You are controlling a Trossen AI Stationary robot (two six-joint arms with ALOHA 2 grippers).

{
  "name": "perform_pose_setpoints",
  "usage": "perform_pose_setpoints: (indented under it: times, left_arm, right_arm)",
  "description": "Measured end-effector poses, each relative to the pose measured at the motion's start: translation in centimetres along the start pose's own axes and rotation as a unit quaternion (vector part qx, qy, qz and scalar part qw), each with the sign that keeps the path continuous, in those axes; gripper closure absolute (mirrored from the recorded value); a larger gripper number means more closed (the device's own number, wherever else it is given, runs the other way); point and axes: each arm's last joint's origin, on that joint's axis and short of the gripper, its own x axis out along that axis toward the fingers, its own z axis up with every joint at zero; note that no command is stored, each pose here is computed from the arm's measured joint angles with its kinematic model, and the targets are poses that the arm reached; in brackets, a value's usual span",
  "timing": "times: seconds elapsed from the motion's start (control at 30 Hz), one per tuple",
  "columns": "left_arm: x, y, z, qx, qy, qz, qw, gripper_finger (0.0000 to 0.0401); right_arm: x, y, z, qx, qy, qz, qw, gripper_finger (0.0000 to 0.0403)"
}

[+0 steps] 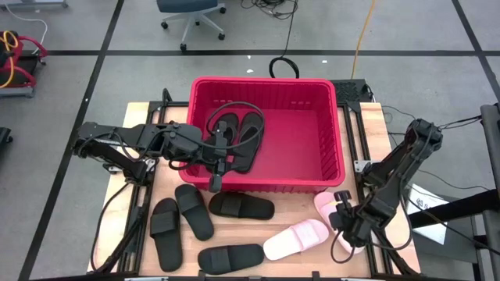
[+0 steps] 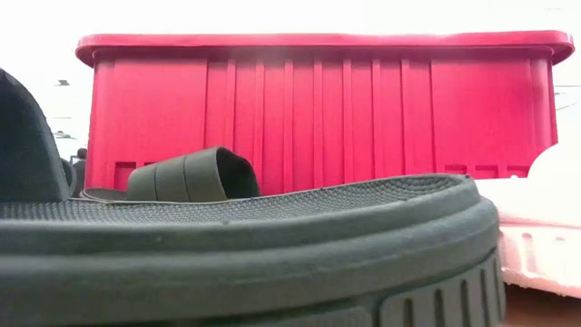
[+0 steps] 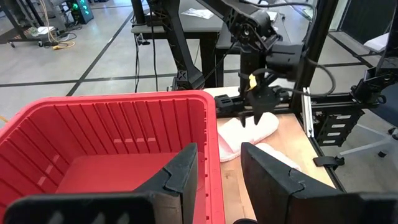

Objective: Pick and place slides into bin
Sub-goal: Put the pink slide into the red bin

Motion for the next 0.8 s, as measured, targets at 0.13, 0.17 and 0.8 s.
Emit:
perform_pose_setpoints:
  times: [0.13, 0.17, 0.8]
  left_arm:
    - [0.0, 0.0, 0.0, 0.000, 0.000, 0.000, 1.000, 0.0279]
    - [0.0, 0.0, 0.0, 0.000, 0.000, 0.000, 1.000, 0.0279]
    - [0.0, 0.0, 0.0, 0.000, -0.001, 0.000, 1.000, 0.0279]
  right_arm:
    - [0.9, -0.4, -0.5, -0.002, 0.008, -0.010, 1.000, 0.0250]
    - [1.1, -0.4, -0.6, -0.001, 0.009, -0.013, 1.000, 0.0250]
    - [3.0, -1.7, -1.8, 0.030, 0.000, -0.078, 0.996, 0.0250]
